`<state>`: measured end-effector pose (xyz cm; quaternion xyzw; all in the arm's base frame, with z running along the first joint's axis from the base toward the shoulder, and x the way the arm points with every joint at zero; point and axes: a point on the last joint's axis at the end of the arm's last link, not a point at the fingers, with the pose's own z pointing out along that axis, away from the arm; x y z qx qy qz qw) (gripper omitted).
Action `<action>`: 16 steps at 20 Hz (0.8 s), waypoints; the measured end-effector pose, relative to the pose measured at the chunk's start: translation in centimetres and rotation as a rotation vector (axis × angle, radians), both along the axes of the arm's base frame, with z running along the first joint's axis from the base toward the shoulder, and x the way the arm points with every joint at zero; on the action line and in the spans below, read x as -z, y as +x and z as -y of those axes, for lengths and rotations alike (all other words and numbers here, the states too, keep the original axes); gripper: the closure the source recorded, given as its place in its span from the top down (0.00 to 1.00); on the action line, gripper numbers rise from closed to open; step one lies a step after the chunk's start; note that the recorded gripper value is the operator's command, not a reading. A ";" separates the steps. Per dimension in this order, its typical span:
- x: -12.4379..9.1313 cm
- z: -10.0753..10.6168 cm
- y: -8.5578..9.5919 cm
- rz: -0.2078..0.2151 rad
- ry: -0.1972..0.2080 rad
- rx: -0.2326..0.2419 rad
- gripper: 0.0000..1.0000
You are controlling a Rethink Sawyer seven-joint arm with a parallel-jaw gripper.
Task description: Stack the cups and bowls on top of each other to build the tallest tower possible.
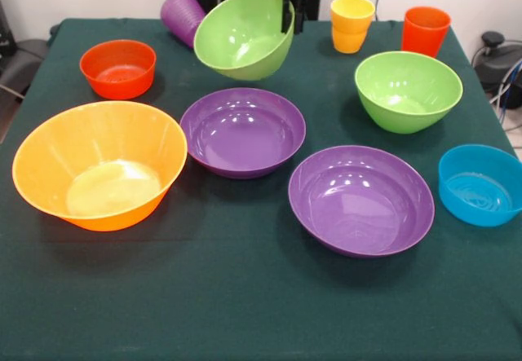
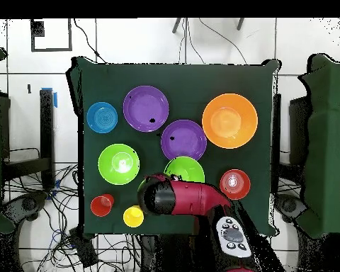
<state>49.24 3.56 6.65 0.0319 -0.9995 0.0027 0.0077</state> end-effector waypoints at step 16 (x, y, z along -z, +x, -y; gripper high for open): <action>-3.9 -0.2 1.6 -0.014 0.012 0.042 0.00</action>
